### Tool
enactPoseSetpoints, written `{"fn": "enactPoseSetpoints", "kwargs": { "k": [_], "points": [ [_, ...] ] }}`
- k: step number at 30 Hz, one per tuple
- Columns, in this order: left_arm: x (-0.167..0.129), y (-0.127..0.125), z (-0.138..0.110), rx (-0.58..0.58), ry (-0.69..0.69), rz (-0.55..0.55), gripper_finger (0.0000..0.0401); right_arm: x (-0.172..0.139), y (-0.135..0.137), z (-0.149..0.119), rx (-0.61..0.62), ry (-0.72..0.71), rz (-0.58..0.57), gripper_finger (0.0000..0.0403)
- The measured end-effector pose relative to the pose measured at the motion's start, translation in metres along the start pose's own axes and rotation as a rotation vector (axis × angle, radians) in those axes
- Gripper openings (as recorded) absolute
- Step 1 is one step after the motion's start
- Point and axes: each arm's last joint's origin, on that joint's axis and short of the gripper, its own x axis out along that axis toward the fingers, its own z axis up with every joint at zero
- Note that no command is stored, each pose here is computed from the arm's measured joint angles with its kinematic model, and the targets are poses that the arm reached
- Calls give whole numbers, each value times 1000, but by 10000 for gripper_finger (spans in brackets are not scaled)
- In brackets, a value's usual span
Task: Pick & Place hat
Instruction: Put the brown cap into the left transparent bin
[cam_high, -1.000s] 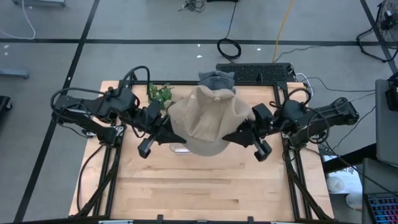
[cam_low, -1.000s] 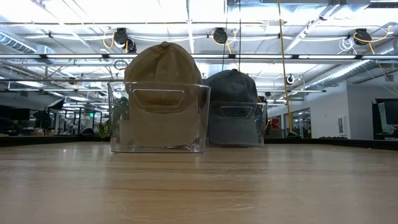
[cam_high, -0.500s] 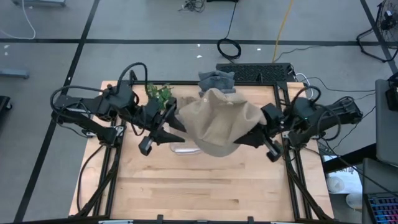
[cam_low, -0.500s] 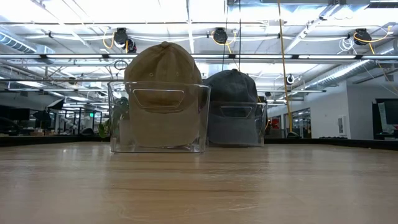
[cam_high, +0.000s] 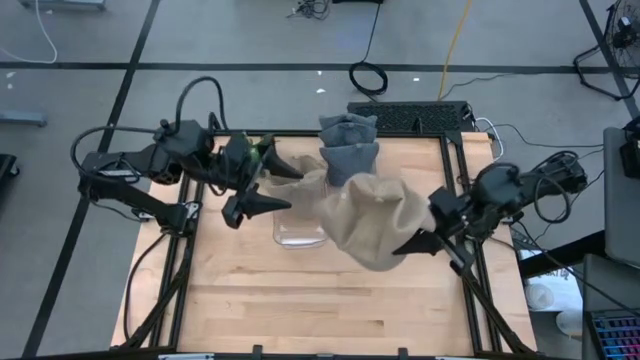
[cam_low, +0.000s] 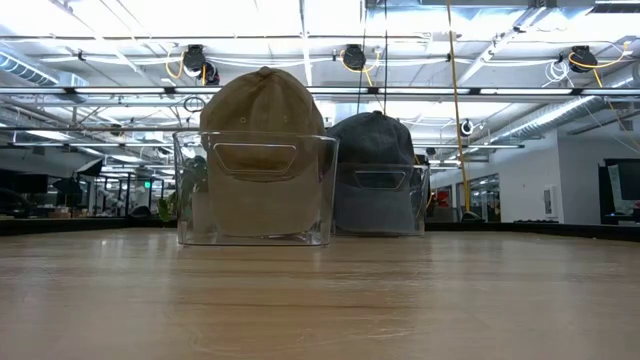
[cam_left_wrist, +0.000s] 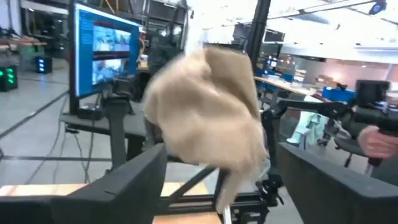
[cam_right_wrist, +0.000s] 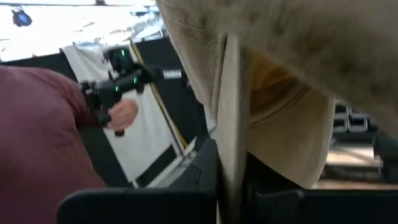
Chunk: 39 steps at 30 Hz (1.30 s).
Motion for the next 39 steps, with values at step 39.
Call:
{"fn": "enactPoseSetpoints", "kwargs": {
  "k": [39],
  "points": [
    [17,6,-43,-117,344,-41,296,97,-89,-56,274,101,54,0]
  ]
}}
